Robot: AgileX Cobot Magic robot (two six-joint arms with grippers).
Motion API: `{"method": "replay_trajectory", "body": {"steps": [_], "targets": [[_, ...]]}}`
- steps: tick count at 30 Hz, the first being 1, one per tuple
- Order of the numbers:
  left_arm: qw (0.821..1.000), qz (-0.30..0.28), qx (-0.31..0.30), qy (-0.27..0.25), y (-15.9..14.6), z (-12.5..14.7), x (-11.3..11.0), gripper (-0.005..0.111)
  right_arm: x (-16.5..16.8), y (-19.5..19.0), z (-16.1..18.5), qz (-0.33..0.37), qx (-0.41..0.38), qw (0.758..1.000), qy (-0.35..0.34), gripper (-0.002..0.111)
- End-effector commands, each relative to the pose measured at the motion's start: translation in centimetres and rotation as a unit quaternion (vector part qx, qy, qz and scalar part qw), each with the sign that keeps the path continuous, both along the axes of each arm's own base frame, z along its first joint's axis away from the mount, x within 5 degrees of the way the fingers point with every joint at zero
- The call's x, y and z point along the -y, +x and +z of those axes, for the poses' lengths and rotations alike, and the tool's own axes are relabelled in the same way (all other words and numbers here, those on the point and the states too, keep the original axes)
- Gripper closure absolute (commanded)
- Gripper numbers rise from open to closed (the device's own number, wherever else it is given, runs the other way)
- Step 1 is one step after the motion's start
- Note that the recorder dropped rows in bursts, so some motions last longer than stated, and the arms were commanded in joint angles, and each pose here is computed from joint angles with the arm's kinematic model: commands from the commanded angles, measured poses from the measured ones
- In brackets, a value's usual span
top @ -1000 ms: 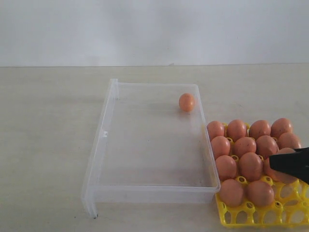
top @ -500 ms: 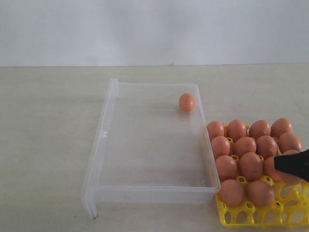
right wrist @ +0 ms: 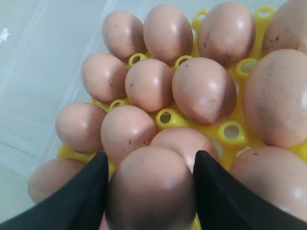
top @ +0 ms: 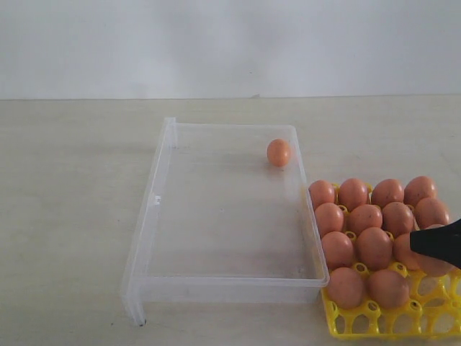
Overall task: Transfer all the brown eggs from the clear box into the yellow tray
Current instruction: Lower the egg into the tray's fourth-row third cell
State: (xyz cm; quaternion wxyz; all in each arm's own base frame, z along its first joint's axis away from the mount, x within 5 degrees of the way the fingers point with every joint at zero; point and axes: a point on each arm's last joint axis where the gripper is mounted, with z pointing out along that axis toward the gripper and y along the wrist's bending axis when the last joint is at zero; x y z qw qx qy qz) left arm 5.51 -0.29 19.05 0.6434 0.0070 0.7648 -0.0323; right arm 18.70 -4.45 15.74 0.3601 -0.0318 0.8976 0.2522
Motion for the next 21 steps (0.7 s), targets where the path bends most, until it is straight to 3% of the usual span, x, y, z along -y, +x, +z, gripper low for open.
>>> {"method": "replay_trajectory", "body": {"steps": [1, 21], "targets": [[1.000, 0.001, 0.001, 0.000, 0.00, -0.05, -0.01, 0.103, -0.02, -0.11, 0.07, -0.004, 0.001, 1.000, 0.003, 0.064], [1.000, 0.001, 0.001, 0.000, 0.00, -0.05, -0.01, 0.103, -0.28, -0.11, 0.16, -0.011, -0.009, 0.999, 0.033, 0.064]]}}
